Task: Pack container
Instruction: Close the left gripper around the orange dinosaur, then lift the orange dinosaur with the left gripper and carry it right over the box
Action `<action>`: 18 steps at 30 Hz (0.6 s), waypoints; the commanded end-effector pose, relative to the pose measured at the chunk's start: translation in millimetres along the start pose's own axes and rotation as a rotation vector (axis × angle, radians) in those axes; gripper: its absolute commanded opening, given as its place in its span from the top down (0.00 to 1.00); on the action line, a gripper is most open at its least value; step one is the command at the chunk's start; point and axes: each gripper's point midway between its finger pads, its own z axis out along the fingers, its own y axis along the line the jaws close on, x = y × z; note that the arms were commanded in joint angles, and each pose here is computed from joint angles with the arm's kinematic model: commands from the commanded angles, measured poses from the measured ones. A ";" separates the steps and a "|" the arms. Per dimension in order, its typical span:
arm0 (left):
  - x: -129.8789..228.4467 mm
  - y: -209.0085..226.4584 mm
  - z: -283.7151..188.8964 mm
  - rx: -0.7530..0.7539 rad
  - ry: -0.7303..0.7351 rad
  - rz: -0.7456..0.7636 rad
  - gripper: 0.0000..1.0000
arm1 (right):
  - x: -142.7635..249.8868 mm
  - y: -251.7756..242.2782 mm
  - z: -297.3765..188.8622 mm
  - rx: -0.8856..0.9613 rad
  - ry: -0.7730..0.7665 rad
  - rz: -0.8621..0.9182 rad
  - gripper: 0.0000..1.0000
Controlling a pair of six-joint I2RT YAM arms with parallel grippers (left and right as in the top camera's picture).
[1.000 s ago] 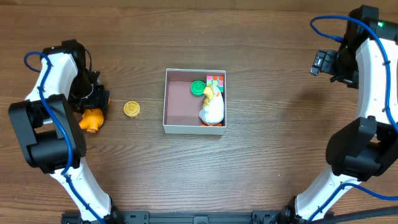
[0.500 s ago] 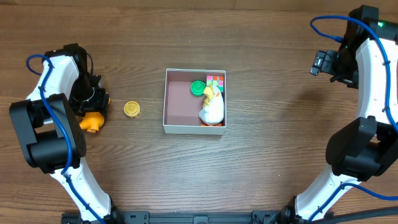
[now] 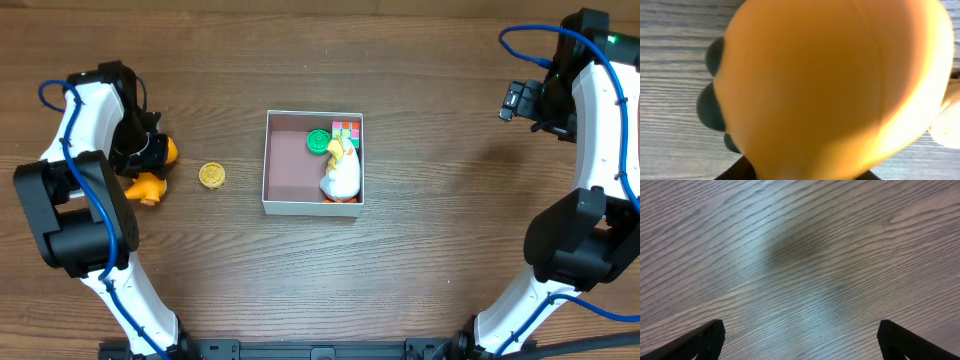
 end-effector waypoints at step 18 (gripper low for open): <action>-39.8 -78.2 -154.2 0.226 -0.264 0.091 0.57 | -0.4 1.8 0.8 -0.002 -0.001 0.000 0.00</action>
